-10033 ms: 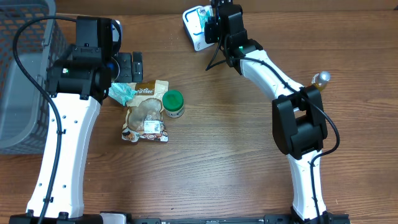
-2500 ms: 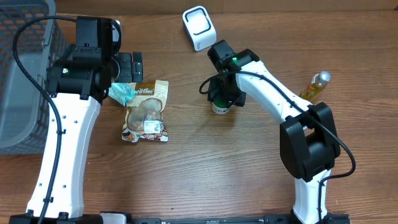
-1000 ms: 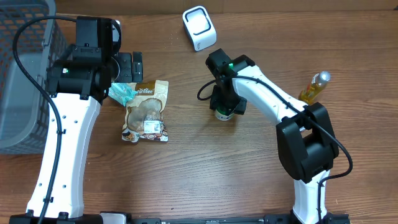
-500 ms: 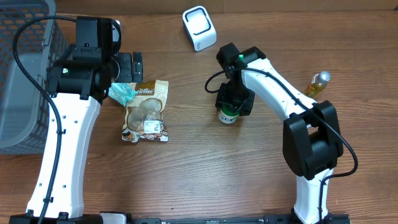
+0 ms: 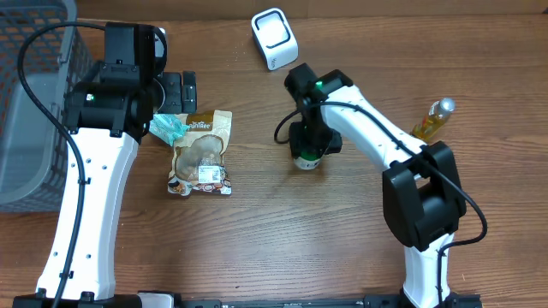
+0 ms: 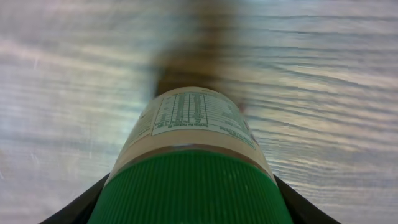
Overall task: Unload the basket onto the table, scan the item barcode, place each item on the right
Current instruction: 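Lower the right gripper and grasp the green-lid jar from above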
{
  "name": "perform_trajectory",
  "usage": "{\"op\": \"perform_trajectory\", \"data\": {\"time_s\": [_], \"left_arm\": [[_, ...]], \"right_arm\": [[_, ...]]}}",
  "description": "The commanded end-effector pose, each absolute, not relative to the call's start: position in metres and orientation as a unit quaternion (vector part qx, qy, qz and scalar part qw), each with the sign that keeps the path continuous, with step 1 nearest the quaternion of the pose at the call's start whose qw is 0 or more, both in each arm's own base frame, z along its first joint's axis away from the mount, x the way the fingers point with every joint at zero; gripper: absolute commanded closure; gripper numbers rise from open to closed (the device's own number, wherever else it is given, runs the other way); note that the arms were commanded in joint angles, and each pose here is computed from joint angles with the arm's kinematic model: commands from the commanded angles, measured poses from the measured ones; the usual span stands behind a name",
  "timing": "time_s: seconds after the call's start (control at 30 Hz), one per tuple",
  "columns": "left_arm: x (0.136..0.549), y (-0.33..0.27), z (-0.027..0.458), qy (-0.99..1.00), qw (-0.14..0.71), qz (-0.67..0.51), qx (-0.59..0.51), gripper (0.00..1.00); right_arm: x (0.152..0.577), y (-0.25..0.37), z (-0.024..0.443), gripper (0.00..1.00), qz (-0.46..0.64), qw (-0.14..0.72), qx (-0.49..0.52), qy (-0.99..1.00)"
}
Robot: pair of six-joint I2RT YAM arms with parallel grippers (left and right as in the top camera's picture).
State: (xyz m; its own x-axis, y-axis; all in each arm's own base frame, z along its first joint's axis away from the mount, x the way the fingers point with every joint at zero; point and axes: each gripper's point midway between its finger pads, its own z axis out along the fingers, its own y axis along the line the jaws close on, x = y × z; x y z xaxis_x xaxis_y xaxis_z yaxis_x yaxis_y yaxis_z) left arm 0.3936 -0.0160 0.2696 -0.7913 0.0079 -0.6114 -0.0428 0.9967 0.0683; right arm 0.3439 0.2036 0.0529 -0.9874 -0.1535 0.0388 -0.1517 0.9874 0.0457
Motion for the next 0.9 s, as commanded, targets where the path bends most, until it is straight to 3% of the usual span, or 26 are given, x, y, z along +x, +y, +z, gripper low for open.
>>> {"op": "perform_trajectory", "data": {"time_s": [0.0, 0.1, 0.2, 0.37, 0.6, 0.87], "left_arm": [[0.396, -0.015, 0.272, 0.944, 0.326, 0.044, -0.004, 0.00], [0.396, -0.015, 0.272, 0.944, 0.326, 0.044, -0.004, 0.00], [0.396, -0.015, 0.272, 0.944, 0.326, 0.044, -0.004, 0.00], [0.396, -0.015, 0.272, 0.944, 0.326, 0.044, -0.004, 0.00], [0.396, -0.015, 0.272, 0.944, 0.326, 0.044, -0.004, 0.00], [0.396, -0.015, 0.272, 0.944, 0.326, 0.044, -0.004, 0.01]], "right_arm": [[0.352, 0.211, 0.060, 0.35, -0.025, 0.000, 0.160, -0.987], [0.354, 0.210, 0.060, 0.27, -0.020, -0.005, 0.160, -0.987], [0.357, 0.206, 0.060, 0.01, -0.010, -0.009, 0.159, -0.987], [0.358, 0.206, 0.060, 0.00, -0.012, -0.011, 0.134, -0.991], [0.347, 0.201, 0.055, 0.00, -0.001, 0.010, -0.113, -0.994], [0.356, 0.212, 0.051, 0.02, -0.017, -0.012, -0.115, -0.993]]}}
